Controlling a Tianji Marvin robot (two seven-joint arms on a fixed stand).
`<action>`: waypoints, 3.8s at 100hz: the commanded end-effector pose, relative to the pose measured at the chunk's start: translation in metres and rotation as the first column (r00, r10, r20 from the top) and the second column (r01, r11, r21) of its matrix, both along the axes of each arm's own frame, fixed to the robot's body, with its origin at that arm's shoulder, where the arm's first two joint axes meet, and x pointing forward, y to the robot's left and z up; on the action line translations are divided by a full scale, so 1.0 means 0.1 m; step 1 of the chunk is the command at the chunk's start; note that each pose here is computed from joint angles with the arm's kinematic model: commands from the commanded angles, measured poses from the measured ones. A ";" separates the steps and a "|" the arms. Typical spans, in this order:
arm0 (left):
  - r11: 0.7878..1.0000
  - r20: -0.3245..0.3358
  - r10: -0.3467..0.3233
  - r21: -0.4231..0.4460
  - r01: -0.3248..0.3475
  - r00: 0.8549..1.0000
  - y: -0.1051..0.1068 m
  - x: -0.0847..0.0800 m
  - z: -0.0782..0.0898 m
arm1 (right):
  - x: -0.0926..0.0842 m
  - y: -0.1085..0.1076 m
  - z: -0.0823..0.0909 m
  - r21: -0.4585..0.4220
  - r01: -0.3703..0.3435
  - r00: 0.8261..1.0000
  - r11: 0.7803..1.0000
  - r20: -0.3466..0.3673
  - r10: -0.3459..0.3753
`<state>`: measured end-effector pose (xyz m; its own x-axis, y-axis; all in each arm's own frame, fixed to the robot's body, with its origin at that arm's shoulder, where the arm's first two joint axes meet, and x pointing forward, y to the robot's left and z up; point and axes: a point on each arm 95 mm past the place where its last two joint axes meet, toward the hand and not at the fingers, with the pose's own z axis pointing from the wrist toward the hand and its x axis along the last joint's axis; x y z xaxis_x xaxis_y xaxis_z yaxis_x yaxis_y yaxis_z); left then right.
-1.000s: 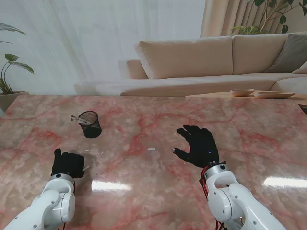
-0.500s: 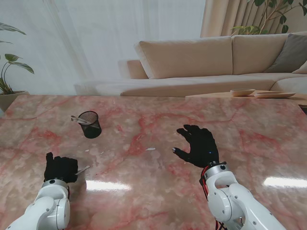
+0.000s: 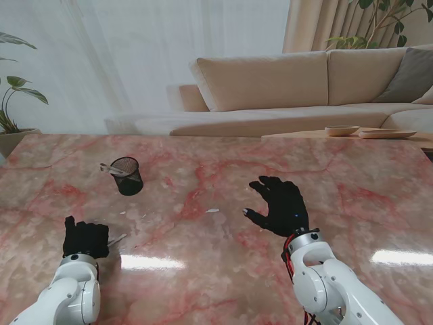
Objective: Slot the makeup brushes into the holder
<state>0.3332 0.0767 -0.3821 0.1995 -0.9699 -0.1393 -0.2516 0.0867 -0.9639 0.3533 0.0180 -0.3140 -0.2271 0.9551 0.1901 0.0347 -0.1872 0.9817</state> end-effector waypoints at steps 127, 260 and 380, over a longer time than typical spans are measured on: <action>0.999 -0.131 -0.038 0.032 0.043 0.991 -0.02 -0.23 -0.33 | -0.04 -0.01 0.00 0.039 0.017 1.000 0.999 0.018 -0.018; 0.994 0.044 -0.109 -0.012 0.110 0.993 -0.11 -0.13 0.24 | -0.04 0.00 -0.01 0.044 0.017 1.000 0.999 0.003 -0.018; 0.961 0.386 0.008 -0.258 0.099 0.922 -0.11 -0.08 1.04 | -0.03 0.00 -0.01 0.037 0.014 1.000 0.999 0.001 -0.014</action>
<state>0.3212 0.0680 -0.2889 0.1488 -0.9706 0.1890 0.0981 -0.1757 -0.9795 0.3518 0.0177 -0.3115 -0.2194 0.9495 0.2243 0.0091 -0.2279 0.9736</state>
